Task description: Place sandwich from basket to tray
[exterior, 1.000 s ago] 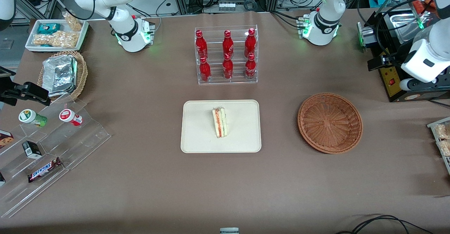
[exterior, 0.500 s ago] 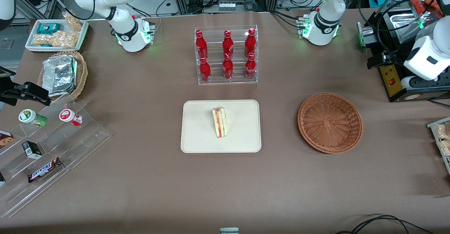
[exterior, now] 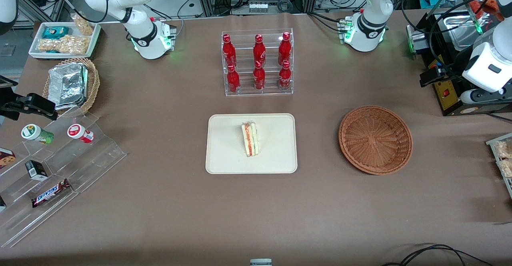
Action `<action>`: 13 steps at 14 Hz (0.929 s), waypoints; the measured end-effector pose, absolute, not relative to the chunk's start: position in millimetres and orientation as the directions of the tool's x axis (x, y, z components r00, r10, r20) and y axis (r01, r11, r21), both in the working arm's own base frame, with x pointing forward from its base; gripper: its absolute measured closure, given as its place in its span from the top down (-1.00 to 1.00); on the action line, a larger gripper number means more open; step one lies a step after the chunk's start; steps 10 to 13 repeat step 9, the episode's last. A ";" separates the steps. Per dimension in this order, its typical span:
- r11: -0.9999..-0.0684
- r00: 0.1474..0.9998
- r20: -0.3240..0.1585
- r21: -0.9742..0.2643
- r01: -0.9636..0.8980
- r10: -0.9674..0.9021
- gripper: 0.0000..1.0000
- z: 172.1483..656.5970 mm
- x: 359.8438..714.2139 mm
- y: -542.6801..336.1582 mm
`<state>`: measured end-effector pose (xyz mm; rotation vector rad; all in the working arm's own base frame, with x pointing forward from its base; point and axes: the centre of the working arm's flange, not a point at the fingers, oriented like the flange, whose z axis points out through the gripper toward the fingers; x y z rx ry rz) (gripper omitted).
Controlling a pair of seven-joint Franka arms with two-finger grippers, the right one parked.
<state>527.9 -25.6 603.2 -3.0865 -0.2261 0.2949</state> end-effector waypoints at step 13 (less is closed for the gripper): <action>-0.987 0.971 -0.177 -0.044 0.156 0.161 1.00 603.8 529.2 -17.6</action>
